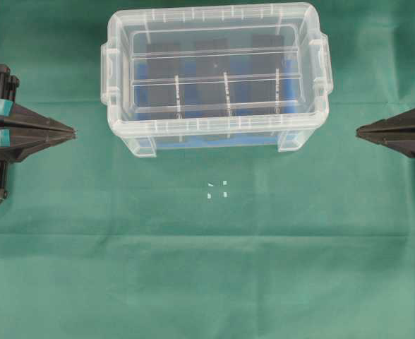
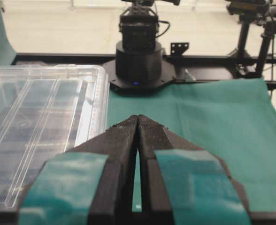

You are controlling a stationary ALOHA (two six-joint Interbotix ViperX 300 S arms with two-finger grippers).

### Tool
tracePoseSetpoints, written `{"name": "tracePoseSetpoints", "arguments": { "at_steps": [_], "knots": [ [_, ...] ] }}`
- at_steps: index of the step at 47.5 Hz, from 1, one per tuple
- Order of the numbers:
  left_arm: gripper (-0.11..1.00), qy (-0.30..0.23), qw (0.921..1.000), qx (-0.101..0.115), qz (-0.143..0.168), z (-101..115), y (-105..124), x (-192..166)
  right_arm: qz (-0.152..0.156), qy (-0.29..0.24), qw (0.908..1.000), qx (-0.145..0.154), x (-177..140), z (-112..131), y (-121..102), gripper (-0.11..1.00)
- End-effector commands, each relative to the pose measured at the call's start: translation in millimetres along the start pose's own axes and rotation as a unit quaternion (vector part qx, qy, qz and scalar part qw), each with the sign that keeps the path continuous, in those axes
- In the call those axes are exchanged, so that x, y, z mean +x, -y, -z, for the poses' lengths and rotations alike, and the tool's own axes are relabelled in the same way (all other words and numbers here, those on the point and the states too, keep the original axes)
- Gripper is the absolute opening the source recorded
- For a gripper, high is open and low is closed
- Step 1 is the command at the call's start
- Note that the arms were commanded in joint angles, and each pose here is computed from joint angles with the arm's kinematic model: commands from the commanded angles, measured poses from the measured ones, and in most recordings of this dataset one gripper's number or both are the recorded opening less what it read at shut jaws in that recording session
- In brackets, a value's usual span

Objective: Clamp the lid of the box with both arms, then lift and open it.
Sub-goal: 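Rotate both grippers downward beside the clear box's short ends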

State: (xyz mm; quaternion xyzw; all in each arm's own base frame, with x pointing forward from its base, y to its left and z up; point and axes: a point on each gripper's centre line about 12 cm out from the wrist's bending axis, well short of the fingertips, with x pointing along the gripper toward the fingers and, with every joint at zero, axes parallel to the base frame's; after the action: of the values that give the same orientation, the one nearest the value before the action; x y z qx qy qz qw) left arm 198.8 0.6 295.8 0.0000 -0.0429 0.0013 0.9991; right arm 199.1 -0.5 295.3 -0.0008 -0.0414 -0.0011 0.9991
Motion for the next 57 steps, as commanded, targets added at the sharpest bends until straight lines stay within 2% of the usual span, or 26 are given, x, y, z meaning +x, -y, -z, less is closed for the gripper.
{"name": "tracePoseSetpoints", "arguments": {
  "at_steps": [1,9,16,21,24,32,35,46,57],
  "knots": [
    [0.01,-0.011,0.9999,0.01,0.005,-3.9,1.7,4.7,-0.004,0.002,1.0,0.003,3.6,-5.1,-1.8,0.0],
    [0.01,-0.012,0.9999,0.01,0.005,-5.3,1.6,6.0,-0.004,-0.047,0.9989,0.006,12.2,1.9,-1.9,0.0],
    [0.01,-0.012,0.9999,0.012,-0.005,-7.2,-2.5,8.2,0.004,-0.041,0.9991,0.003,17.2,-3.5,1.7,0.0],
    [0.01,-0.01,0.9994,0.014,-0.031,-8.6,-13.4,10.4,0.033,-0.034,0.9989,0.001,18.1,-8.7,14.4,0.0],
    [0.01,-0.013,0.9986,0.015,-0.049,-8.4,-20.9,11.7,0.062,-0.031,0.9976,-0.001,17.3,-10.9,27.0,0.0],
    [0.01,-0.022,0.9952,0.017,-0.094,-7.0,-40.9,14.6,0.127,-0.028,0.9915,-0.005,12.5,-13.6,54.9,0.0],
    [0.01,-0.022,0.994,0.017,-0.106,-7.7,-46.3,14.7,0.143,-0.027,0.9894,-0.008,11.1,-15.9,61.7,0.0],
    [0.01,-0.024,0.9903,0.018,-0.136,-10.5,-59.3,12.6,0.176,-0.025,0.9841,-0.012,9.6,-20.4,76.5,0.0],
    [0.01,-0.043,0.9894,0.014,-0.138,-6.5,-60.4,12.2,0.186,-0.062,0.9807,-0.005,12.9,-13.9,82.8,0.0]
  ]
}}
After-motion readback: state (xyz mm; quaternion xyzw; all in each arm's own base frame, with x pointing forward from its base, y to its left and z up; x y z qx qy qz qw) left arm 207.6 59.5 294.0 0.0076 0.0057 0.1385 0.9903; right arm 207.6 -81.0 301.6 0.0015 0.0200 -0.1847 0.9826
